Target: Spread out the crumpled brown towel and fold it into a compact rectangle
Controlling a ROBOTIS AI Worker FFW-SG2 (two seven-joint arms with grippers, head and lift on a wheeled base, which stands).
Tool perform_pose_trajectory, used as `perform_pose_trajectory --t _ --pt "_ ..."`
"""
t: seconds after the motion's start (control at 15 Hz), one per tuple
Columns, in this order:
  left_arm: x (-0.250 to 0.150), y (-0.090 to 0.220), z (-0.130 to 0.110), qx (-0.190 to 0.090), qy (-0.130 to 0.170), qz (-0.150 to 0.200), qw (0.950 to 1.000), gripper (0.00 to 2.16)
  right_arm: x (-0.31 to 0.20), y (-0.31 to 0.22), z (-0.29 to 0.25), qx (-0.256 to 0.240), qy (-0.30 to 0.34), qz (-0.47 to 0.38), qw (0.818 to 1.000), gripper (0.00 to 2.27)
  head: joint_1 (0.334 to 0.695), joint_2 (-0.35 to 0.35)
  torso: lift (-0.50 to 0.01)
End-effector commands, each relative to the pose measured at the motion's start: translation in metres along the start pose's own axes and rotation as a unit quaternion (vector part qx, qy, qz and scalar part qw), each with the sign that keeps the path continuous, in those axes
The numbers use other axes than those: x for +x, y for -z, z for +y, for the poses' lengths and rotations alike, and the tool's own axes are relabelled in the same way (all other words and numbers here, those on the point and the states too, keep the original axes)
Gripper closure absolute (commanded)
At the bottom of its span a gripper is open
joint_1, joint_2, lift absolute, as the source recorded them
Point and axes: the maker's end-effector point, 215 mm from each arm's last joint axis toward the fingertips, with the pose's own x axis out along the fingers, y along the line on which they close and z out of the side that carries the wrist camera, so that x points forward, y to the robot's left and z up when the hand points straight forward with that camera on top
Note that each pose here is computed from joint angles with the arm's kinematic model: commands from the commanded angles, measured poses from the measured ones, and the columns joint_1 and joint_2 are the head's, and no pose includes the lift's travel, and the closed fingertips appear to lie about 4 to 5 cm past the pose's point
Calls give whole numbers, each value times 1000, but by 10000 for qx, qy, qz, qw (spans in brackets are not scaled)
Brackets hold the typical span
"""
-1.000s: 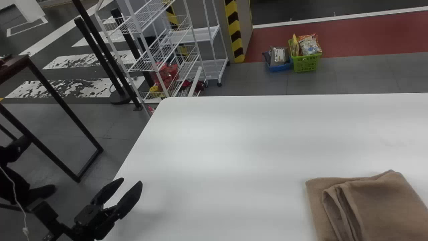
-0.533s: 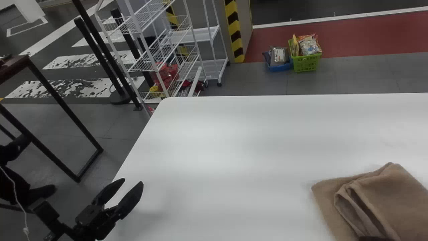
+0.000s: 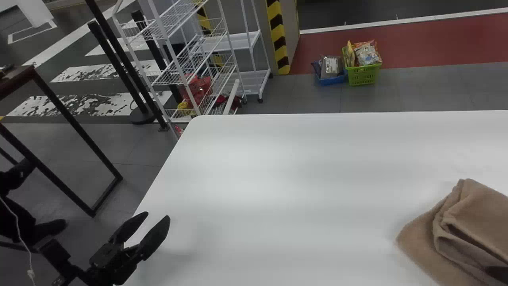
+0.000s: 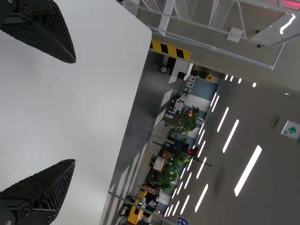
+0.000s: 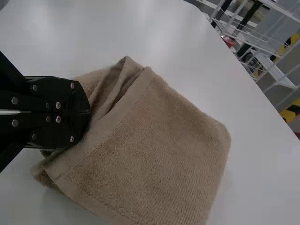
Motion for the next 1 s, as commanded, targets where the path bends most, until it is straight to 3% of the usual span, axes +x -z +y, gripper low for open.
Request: perform_pose_trajectory --t 0.0,0.2,0.47,0.67,0.93 --pt "2 1 -2 -6 28 11 10000 46 -25 -28 -31 21 357 -296 9989 2071 695 350 -127" --pt "3 2 -3 -11 32 18 10000 46 -46 -47 -69 75 790 -415 9960 2067 695 323 -127" --pt "4 4 -3 -10 24 40 10000 46 -62 -58 -78 72 782 -523 9955 2064 695 237 -127" --pt "4 5 -4 -18 31 37 10000 46 -81 -73 -34 -382 189 -710 9966 1997 695 230 -127" --pt "5 3 -6 -2 47 27 10000 46 -96 -61 21 -1089 -184 -644 9918 1997 695 279 -127"
